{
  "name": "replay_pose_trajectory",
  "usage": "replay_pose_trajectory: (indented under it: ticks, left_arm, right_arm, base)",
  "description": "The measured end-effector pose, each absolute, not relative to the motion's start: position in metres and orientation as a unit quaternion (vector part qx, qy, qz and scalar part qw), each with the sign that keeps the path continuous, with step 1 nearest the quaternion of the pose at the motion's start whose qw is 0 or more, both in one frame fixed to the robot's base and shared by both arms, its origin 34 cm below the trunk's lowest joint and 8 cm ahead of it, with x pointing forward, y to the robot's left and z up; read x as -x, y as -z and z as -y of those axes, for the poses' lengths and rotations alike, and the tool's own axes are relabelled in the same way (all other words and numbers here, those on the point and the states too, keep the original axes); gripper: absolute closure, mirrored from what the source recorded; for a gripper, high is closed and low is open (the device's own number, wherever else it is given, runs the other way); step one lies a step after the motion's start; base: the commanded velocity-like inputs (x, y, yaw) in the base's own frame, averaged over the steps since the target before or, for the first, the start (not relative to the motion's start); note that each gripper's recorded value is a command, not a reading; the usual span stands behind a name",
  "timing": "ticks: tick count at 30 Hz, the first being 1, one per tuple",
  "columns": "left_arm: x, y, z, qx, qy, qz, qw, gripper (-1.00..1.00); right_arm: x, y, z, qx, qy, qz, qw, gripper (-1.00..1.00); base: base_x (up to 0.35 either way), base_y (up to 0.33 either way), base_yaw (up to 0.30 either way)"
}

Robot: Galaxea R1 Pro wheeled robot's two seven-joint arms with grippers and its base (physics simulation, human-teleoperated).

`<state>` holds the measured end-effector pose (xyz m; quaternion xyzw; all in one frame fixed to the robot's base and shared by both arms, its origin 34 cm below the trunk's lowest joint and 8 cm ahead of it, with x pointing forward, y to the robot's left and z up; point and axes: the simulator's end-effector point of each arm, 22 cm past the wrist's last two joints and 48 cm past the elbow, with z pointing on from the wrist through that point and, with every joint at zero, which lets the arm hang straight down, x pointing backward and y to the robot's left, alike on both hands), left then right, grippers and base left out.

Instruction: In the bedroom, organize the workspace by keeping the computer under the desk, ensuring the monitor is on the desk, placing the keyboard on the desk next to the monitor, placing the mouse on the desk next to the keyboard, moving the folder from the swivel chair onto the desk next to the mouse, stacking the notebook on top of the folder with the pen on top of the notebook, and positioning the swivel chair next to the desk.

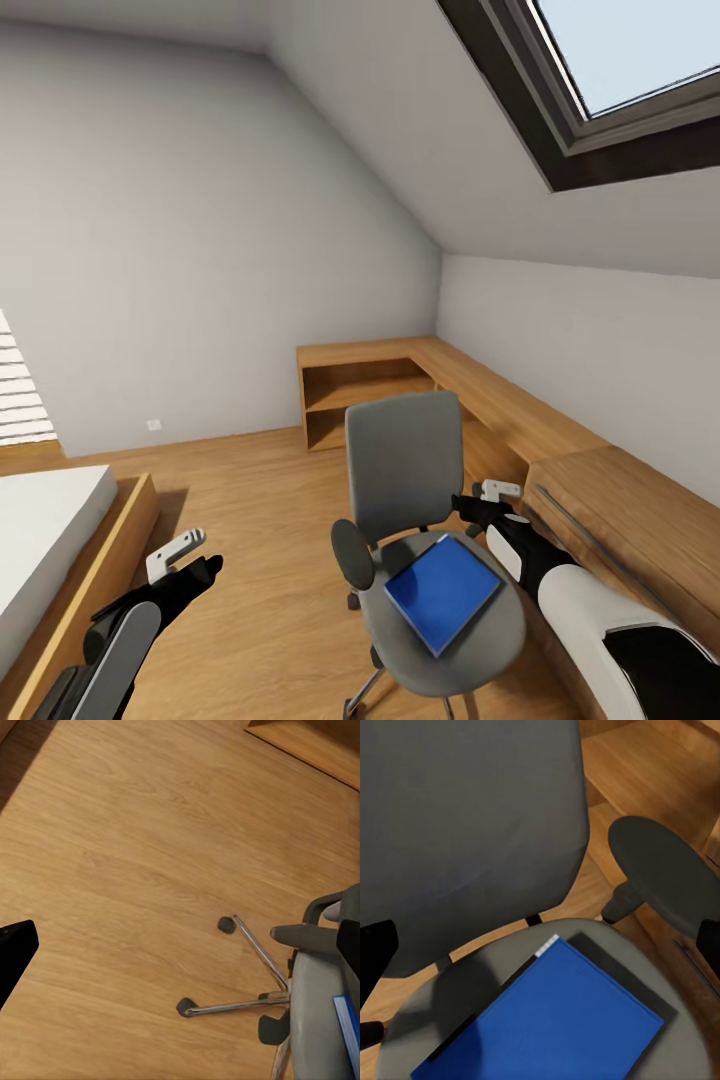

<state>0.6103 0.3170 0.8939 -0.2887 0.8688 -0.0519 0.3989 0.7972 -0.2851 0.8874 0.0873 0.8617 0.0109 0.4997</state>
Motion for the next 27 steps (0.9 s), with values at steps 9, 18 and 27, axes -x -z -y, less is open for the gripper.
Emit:
replay_pose_trajectory:
  ticks: [9,18,27]
  left_arm:
    - [-0.611,-0.881,-0.315,0.29,0.054,-0.869,0.397,-1.0]
    - [-0.612,-0.866,-0.316,0.29,0.051,-0.87,0.395,-1.0]
    - [-0.612,-0.852,-0.316,0.29,0.051,-0.87,0.395,-1.0]
  right_arm:
    - [-0.8,-0.878,0.281,-0.087,-0.015,-0.86,0.503,-1.0]
    - [-0.801,-0.866,0.28,-0.087,-0.015,-0.859,0.504,-1.0]
    - [-0.802,-0.853,0.278,-0.087,-0.016,-0.859,0.504,-1.0]
  base:
    - [0.0,0.0,0.0]
    - [0.0,0.0,0.0]
    - [0.0,0.0,0.0]
